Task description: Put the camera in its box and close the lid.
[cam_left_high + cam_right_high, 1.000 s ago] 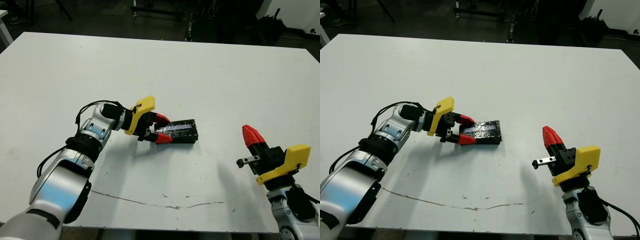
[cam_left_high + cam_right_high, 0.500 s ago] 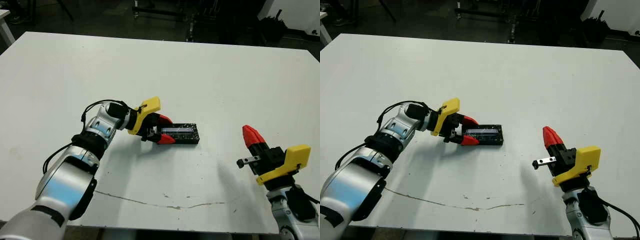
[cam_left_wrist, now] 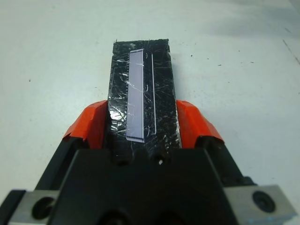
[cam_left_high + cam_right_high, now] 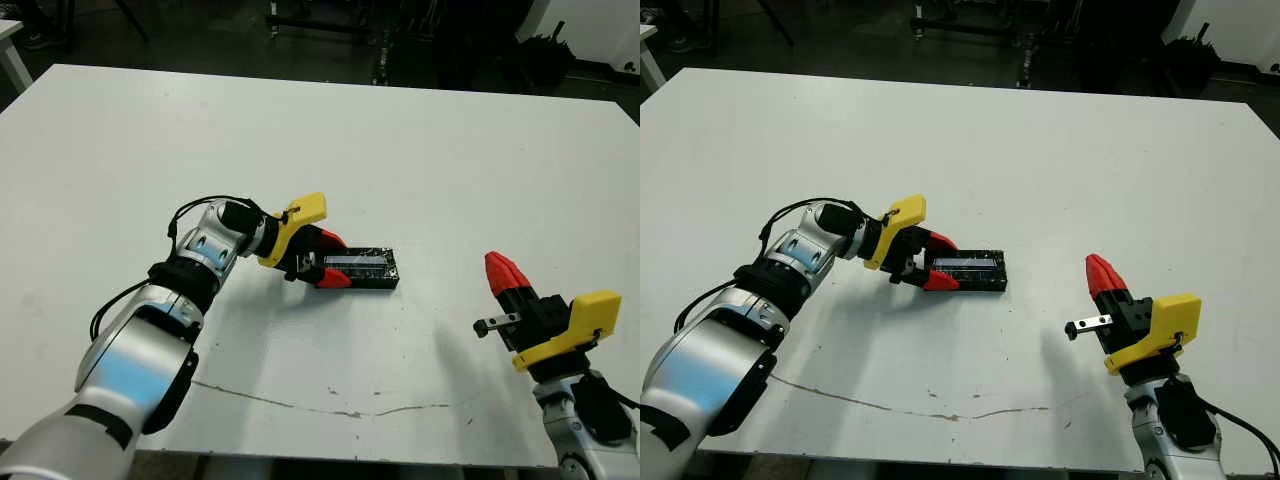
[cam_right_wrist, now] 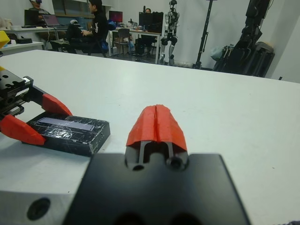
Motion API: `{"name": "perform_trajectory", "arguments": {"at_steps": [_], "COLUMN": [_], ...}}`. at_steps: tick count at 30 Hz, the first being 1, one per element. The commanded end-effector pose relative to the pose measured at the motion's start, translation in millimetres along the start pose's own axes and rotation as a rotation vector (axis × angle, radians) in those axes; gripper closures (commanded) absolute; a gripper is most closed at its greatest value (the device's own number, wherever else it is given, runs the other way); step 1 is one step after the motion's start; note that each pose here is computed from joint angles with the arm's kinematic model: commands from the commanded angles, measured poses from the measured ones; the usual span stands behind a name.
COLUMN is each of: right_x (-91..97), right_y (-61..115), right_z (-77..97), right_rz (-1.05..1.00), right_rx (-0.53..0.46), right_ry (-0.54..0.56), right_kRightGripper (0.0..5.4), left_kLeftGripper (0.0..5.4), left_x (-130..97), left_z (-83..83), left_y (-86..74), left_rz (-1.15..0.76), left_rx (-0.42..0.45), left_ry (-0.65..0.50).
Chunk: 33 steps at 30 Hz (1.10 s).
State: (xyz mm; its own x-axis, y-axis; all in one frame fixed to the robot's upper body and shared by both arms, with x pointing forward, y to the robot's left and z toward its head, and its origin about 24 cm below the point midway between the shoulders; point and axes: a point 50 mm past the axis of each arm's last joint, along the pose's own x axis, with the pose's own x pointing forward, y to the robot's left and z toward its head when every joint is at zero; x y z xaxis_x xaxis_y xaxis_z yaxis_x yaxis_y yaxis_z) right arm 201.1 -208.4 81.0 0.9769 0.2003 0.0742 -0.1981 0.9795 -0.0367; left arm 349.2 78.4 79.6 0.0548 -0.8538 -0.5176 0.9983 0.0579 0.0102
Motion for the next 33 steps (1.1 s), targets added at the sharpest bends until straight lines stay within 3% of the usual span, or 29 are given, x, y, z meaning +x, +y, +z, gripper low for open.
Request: {"name": "perform_trajectory", "arguments": {"at_steps": [1, 6, 11, 15, 18, 27, 33], "right_x": [-1.5, -1.2, -1.2, -1.3, -1.4, -0.8, -0.4], "right_y": [-1.6, -1.8, -2.1, -2.1, -2.0, -1.7, -1.6], "right_z": [-0.9, -1.0, -1.2, -0.7, -0.7, -0.6, -0.2], "right_rz": [-0.007, -0.004, 0.001, 0.003, -0.001, 0.004, 0.007], "right_rx": [0.005, 0.003, 0.006, -0.002, -0.002, -0.001, -0.006], "right_ry": [0.010, 0.007, 0.005, 0.005, 0.009, 0.003, 0.005], "right_kRightGripper": [5.40, 5.40, 5.40, 5.40, 5.40, 5.40, 5.40], "left_kLeftGripper": [2.25, 2.25, 2.25, 1.64, 1.24, 0.01, 0.01], "left_x": [12, 8, 9, 4, -4, -46, -90], "left_z": [-29.9, -42.2, -44.7, -35.5, -30.0, -13.0, 3.0], "left_y": [-13.5, -16.5, -17.8, -16.6, -16.1, -18.1, -17.2], "left_rz": [-0.059, -0.062, -0.036, 0.000, 0.018, 0.129, 0.272], "left_rx": [-0.134, -0.182, -0.163, 0.001, 0.032, 0.005, 0.070], "left_ry": [0.090, 0.104, 0.124, 0.098, 0.071, -0.058, -0.155]}}
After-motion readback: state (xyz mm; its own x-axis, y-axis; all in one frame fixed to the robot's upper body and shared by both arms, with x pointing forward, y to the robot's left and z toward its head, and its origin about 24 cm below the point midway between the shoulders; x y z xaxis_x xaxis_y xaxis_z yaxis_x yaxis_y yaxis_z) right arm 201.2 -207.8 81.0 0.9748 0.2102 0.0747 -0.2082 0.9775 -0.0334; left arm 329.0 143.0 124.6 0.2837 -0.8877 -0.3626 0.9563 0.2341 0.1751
